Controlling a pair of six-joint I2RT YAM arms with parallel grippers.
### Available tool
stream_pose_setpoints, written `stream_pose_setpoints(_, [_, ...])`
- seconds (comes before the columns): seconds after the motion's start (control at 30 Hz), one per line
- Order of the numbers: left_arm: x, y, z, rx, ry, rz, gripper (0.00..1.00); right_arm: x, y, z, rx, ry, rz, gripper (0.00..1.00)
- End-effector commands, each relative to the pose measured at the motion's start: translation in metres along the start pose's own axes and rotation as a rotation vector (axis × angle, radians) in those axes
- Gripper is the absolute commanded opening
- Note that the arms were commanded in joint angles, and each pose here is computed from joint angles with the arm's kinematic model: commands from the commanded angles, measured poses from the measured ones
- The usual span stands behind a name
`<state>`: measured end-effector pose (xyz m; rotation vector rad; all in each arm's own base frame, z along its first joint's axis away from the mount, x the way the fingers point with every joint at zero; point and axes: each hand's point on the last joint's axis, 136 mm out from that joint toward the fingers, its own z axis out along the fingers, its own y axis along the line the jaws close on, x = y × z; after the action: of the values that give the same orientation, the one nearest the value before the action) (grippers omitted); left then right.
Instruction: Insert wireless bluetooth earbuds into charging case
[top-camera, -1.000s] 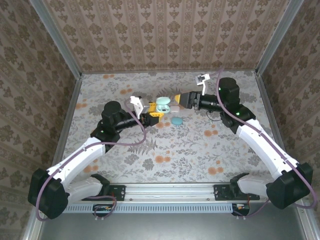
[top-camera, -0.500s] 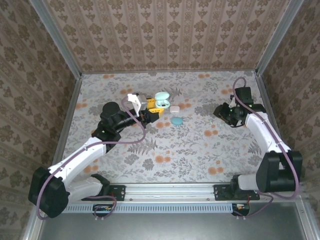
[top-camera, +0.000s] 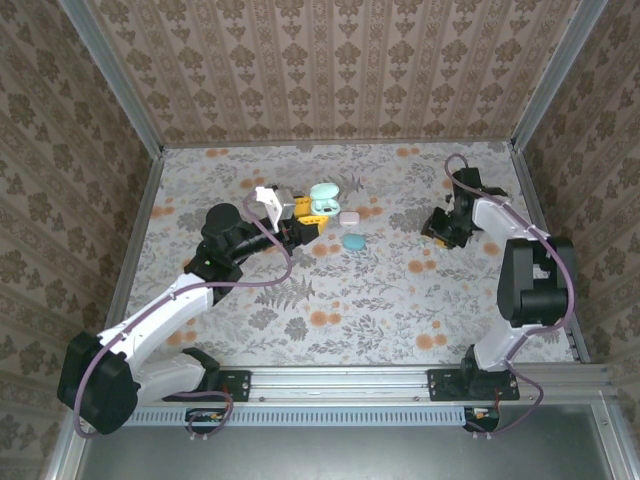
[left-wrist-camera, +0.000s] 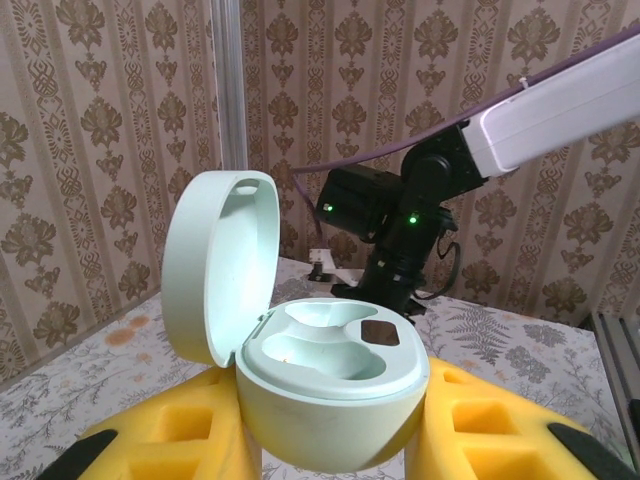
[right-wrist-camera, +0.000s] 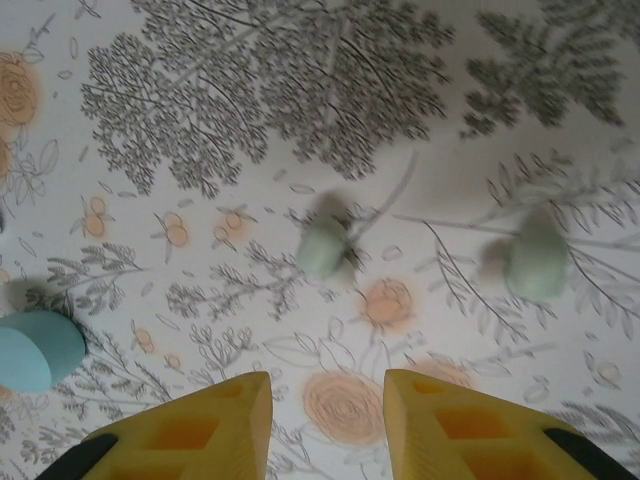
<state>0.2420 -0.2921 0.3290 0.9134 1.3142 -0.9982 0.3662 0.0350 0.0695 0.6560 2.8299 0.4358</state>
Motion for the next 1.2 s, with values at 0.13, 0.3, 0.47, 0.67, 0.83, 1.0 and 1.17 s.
stream_pose_setpoints(0.13, [-0.010, -0.004, -0.002, -0.005, -0.014, 0.035, 0.26, -0.010, 0.000, 0.021, 0.097, 0.036, -0.015, 0.43])
stream_pose_setpoints(0.3, [-0.011, -0.004, -0.005, -0.012, -0.012, 0.042, 0.26, -0.012, 0.001, 0.033, 0.134, 0.054, -0.028, 0.42])
stream_pose_setpoints(0.47, [-0.010, -0.004, -0.007, -0.018, -0.007, 0.045, 0.26, -0.013, 0.001, 0.039, 0.159, 0.062, -0.030, 0.40])
stream_pose_setpoints(0.67, [-0.011, -0.003, -0.008, -0.026, -0.006, 0.049, 0.26, -0.013, 0.001, 0.045, 0.178, 0.074, -0.037, 0.40])
stream_pose_setpoints(0.83, [-0.011, -0.002, -0.008, -0.029, -0.005, 0.049, 0.26, -0.012, 0.002, 0.050, 0.188, 0.085, -0.047, 0.38])
stream_pose_setpoints(1.0, [-0.011, -0.002, -0.008, -0.030, -0.004, 0.048, 0.26, -0.012, 0.004, 0.052, 0.197, 0.090, -0.061, 0.37])
stream_pose_setpoints(1.17, [-0.011, -0.002, -0.008, -0.029, -0.003, 0.047, 0.26, -0.010, 0.005, 0.054, 0.206, 0.097, -0.084, 0.37])
